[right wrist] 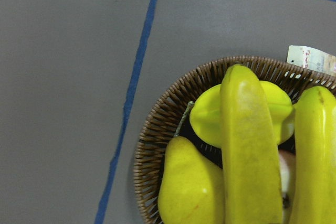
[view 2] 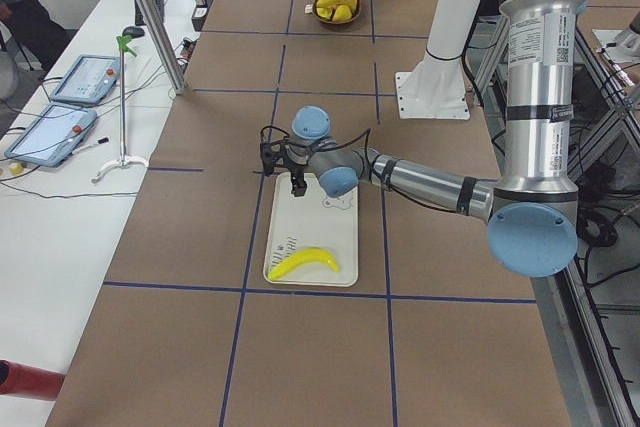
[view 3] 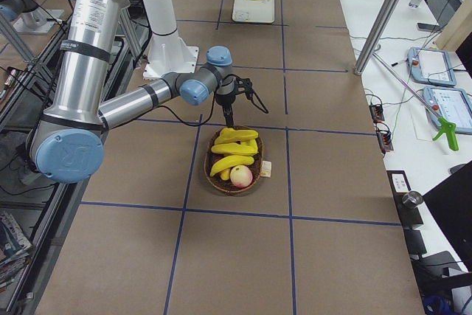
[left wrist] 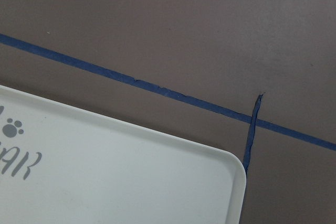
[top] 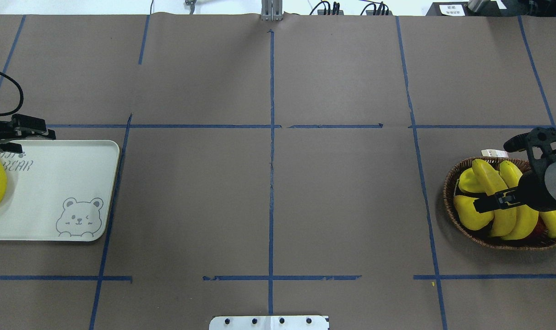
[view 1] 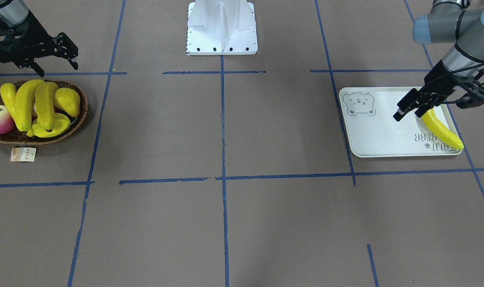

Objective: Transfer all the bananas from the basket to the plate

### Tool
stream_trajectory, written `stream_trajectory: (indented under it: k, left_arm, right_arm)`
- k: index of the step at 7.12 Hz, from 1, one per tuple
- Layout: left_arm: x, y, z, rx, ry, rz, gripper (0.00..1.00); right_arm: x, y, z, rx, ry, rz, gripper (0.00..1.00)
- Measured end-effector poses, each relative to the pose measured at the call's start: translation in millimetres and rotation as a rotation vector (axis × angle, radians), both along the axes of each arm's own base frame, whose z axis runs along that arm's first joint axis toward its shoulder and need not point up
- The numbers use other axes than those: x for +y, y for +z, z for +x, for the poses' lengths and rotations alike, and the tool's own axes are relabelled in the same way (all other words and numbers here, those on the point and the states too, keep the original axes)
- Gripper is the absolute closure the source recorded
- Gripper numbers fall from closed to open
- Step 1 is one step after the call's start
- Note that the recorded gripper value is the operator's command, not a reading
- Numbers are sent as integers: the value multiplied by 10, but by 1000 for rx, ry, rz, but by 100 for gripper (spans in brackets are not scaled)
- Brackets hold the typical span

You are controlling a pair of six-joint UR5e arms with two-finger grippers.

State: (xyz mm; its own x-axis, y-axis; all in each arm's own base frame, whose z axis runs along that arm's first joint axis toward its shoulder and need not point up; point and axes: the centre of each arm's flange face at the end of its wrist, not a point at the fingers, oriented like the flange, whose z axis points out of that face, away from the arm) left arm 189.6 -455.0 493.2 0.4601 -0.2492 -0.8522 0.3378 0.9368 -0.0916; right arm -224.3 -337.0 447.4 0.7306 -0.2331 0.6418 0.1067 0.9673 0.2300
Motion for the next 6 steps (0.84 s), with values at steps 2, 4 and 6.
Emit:
stream_trajectory:
  k: [2,4,6]
  left_arm:
    - [3,-6,3,1,1,1,0]
    - [3,-4,4,1,2,0,0]
    - [3,-1,4,1,2,0,0]
  right_arm:
    - [-44,196,-36,44,-19,12,7]
    - [-20,366,-129,74,-48,4,13]
    - [-3,458,-191,93,-61,0,28]
